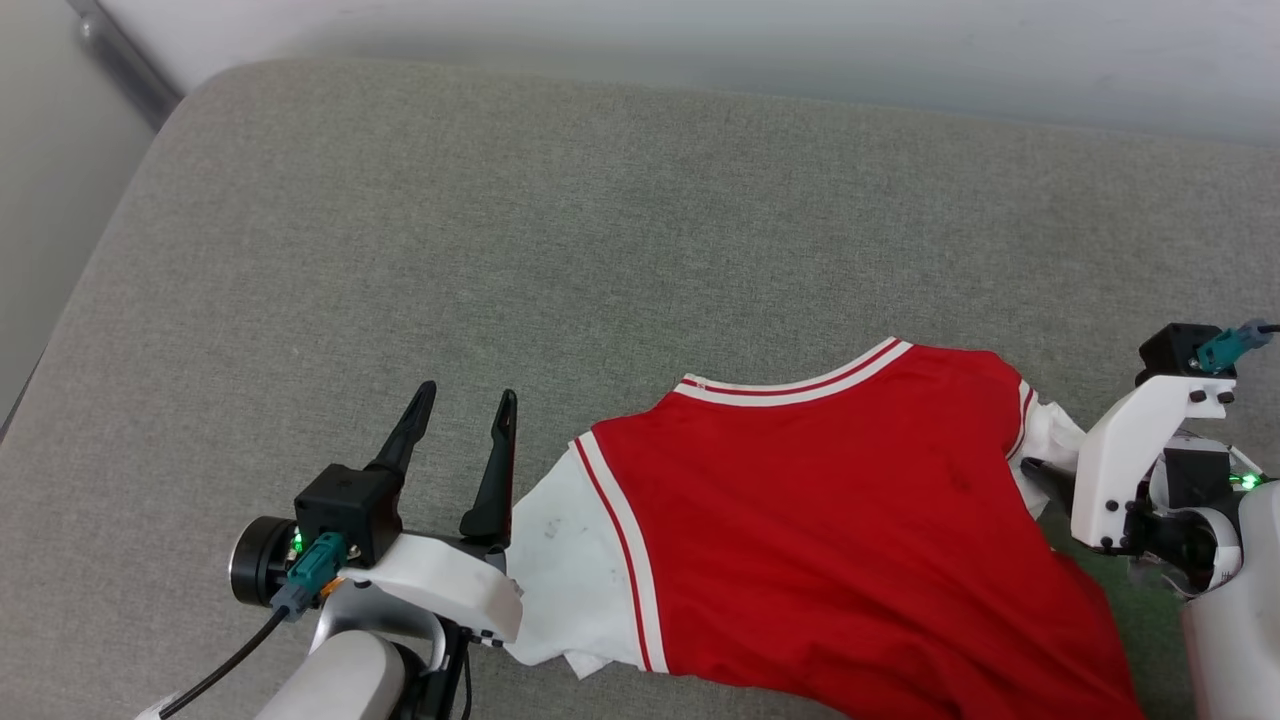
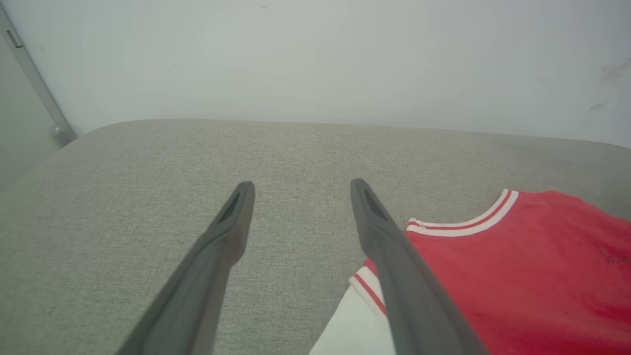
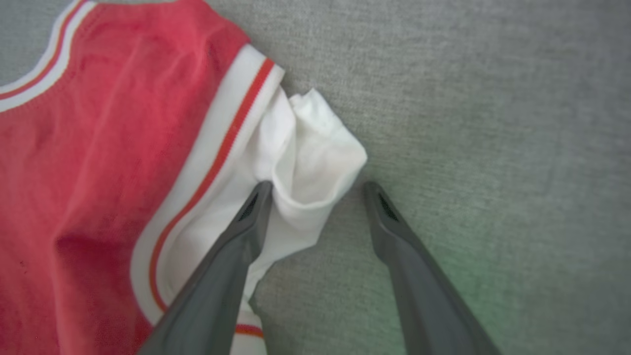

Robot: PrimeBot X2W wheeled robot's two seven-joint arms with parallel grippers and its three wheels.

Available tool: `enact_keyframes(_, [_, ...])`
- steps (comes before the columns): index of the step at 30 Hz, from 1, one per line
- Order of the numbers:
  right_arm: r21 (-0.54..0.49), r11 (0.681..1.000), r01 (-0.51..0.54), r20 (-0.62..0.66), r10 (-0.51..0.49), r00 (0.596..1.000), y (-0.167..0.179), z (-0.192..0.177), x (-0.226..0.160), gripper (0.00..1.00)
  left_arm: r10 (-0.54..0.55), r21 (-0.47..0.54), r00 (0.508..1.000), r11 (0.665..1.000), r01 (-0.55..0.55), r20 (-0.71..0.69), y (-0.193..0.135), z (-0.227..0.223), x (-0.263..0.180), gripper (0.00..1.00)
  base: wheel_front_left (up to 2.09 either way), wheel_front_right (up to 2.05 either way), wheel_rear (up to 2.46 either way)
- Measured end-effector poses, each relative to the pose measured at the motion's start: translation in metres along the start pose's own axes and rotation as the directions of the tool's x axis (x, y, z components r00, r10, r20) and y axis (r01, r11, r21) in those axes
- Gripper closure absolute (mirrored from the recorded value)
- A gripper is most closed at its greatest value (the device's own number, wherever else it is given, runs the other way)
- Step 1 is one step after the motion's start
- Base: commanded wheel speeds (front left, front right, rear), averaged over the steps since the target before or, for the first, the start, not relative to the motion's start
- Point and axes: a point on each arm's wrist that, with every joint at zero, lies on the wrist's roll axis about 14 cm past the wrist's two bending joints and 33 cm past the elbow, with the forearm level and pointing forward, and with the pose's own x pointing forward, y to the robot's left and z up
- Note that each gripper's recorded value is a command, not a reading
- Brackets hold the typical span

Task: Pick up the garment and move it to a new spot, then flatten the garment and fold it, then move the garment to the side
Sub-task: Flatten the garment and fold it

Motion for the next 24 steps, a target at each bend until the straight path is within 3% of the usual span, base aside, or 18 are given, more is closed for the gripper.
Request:
enact_keyframes(1, [0.001,1.000,-0.001,0.006,0.001,1.000,0.000,0.001,0.000,1.00,0.001,0.002,1.000,1.000,-0.001,-0.004,0.001,-0.001,0.000,0.00,0.00,0.00,0.00])
enact_keyframes(9, [-0.073,0.996,0.060,0.222,-0.043,0.974,-0.010,0.035,-0.028,1.00,-0.023,0.007,0.996,1.000,0.024,-0.091,0.007,-0.012,-0.008,0.00,0.00,0.00,0.00])
enact_keyframes(12, [-0.071,0.993,0.096,0.327,-0.068,0.942,-0.020,0.042,-0.056,1.00,-0.073,-0.023,0.967,0.997,0.070,-0.244,0.010,-0.031,-0.022,0.00,0.00,0.00,0.00])
enact_keyframes(15, [-0.057,0.992,0.111,0.358,-0.083,0.930,-0.026,0.034,-0.074,1.00,-0.128,-0.057,0.915,0.992,0.115,-0.381,0.009,-0.051,-0.035,0.00,0.00,0.00,0.00])
enact_keyframes(19, [-0.017,0.991,0.131,0.358,-0.117,0.926,-0.037,0.011,-0.093,1.00,-0.173,-0.076,0.812,0.985,0.158,-0.558,0.007,-0.079,-0.055,0.00,0.00,0.00,0.00])
enact_keyframes(24, [0.037,0.989,0.141,0.350,-0.146,0.925,-0.047,-0.010,-0.108,1.00,-0.227,-0.104,0.702,0.971,0.214,-0.675,-0.003,-0.100,-0.065,0.00,0.00,0.00,0.00])
